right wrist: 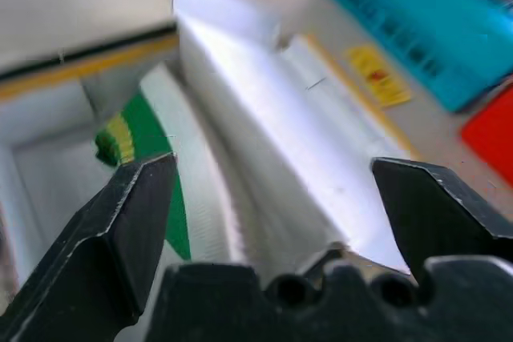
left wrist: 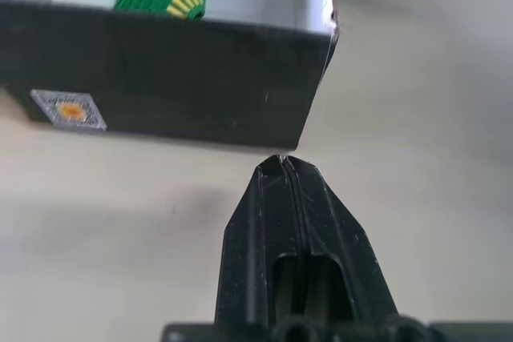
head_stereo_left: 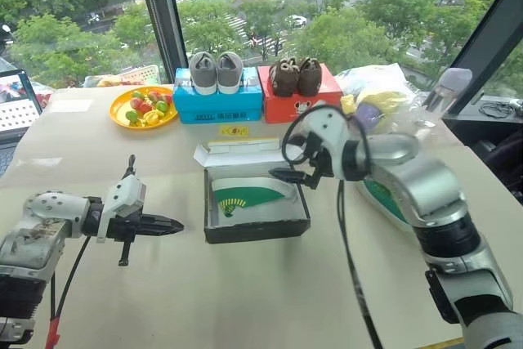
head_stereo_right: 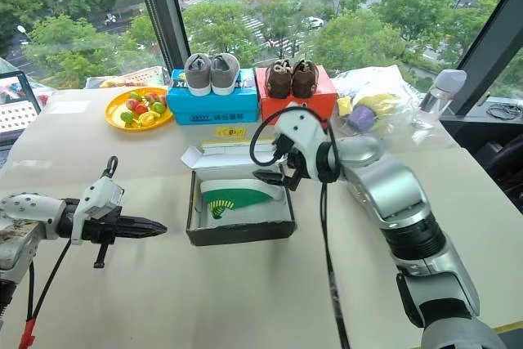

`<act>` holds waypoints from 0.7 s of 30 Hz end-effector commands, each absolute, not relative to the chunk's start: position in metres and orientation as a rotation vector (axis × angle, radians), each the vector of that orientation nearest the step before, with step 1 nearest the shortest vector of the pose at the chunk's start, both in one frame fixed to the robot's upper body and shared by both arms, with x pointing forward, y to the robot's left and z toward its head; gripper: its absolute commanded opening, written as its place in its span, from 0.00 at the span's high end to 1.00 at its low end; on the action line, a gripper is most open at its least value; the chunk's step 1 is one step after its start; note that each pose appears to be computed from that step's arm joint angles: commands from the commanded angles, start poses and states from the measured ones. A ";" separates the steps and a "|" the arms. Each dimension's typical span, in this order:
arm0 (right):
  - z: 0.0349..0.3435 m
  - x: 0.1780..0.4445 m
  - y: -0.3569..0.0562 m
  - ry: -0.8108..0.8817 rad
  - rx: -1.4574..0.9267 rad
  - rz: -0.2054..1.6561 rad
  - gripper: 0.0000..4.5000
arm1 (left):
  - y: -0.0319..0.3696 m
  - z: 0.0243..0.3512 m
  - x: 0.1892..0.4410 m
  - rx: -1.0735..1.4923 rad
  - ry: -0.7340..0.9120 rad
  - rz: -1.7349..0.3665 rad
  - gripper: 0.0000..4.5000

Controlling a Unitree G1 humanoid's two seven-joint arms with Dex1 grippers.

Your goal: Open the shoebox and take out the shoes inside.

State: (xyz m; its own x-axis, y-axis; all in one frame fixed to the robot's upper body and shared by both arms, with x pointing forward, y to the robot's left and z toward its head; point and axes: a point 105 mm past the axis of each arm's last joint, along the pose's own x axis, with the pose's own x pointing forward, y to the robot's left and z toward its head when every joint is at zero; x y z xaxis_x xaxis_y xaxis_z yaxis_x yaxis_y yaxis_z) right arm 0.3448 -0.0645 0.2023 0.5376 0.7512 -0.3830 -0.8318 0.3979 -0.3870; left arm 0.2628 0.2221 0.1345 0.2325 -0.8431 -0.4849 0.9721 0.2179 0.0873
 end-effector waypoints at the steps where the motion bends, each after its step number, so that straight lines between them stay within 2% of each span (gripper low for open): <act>1: 0.208 0.351 -0.066 0.105 -0.642 1.009 0.01 | 0.223 0.142 0.261 0.440 0.340 -1.286 1.00; 7: 0.194 0.347 -0.062 0.153 -0.605 1.061 0.01 | 0.225 0.140 0.257 0.440 0.347 -1.271 1.00; 15: 0.202 0.323 -0.047 0.171 -0.470 1.171 0.01 | 0.228 0.141 0.256 0.444 0.351 -1.252 1.00; 21: 0.159 0.336 -0.052 0.263 -0.535 1.124 0.01 | 0.227 0.143 0.255 0.443 0.350 -1.247 1.00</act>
